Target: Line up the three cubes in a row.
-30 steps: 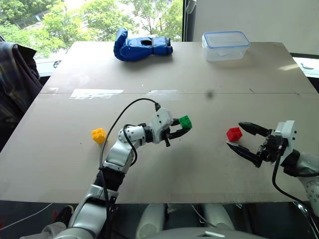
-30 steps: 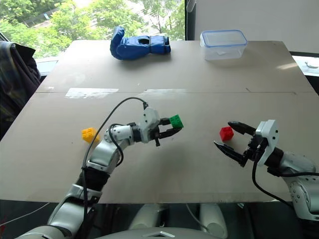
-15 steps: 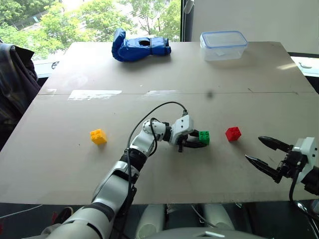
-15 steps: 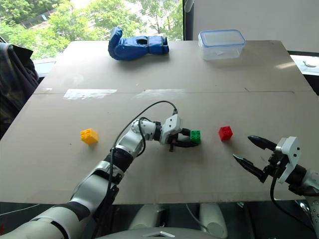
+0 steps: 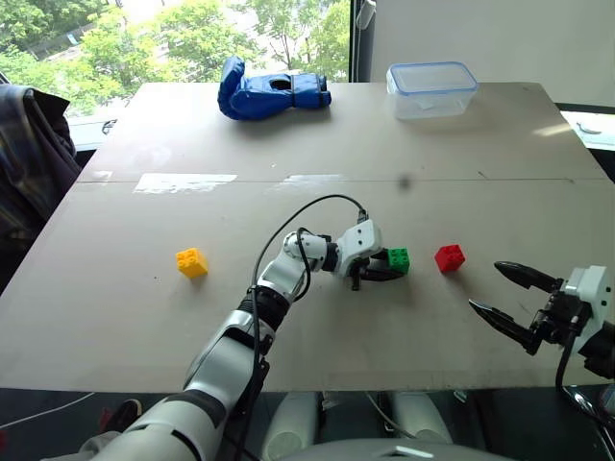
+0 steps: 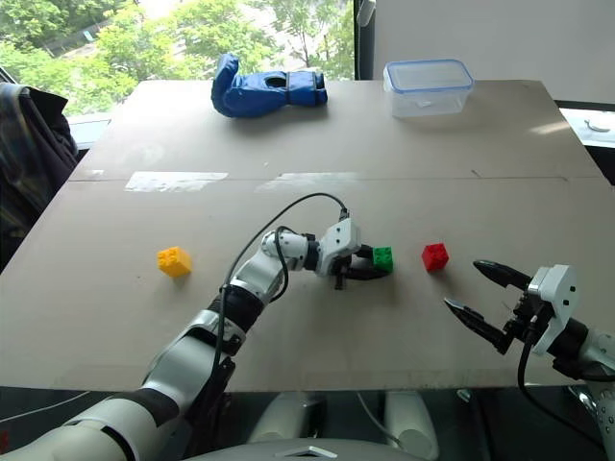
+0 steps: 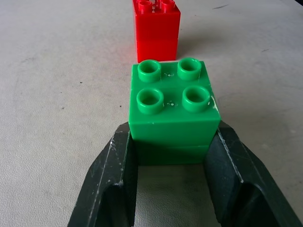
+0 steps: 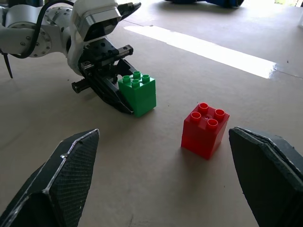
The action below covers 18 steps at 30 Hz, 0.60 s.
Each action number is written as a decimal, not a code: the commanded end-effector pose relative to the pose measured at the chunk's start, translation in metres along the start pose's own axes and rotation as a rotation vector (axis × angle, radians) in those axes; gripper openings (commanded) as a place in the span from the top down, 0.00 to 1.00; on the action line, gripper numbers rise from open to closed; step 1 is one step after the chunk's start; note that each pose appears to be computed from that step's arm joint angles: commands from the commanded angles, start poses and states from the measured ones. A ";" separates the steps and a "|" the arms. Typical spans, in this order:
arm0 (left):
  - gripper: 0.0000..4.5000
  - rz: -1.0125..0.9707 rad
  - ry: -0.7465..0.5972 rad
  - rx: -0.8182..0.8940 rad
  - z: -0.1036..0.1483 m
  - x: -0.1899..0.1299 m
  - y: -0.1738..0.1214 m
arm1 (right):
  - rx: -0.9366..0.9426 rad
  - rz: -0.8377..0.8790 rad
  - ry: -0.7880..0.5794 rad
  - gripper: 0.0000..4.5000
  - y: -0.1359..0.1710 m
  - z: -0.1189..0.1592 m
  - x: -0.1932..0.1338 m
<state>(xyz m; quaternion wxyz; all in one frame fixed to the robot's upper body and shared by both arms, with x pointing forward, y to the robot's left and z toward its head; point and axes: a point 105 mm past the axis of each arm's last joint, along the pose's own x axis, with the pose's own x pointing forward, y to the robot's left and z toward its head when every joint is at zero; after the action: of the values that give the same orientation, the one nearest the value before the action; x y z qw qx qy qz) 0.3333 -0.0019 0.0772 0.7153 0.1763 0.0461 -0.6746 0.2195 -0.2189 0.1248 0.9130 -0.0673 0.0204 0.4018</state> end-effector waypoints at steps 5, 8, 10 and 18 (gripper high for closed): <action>0.63 0.009 0.021 -0.007 -0.005 -0.004 0.000 | -0.030 0.009 -0.020 0.00 0.003 0.008 0.001; 0.63 0.009 0.017 -0.014 -0.004 -0.003 0.000 | -0.036 0.006 -0.012 0.00 0.003 0.006 0.001; 0.63 0.000 0.018 -0.015 -0.004 -0.003 -0.001 | -0.037 0.004 -0.013 0.00 0.003 0.006 0.001; 0.63 -0.015 0.016 -0.017 -0.003 -0.004 -0.005 | -0.043 -0.003 -0.012 0.00 0.002 0.006 0.002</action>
<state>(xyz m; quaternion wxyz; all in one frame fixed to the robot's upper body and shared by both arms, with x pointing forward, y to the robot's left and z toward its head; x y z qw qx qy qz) 0.3312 -0.0002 0.0767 0.7144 0.1726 0.0535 -0.6760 0.2198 -0.2194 0.1219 0.9146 -0.0734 0.0264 0.3968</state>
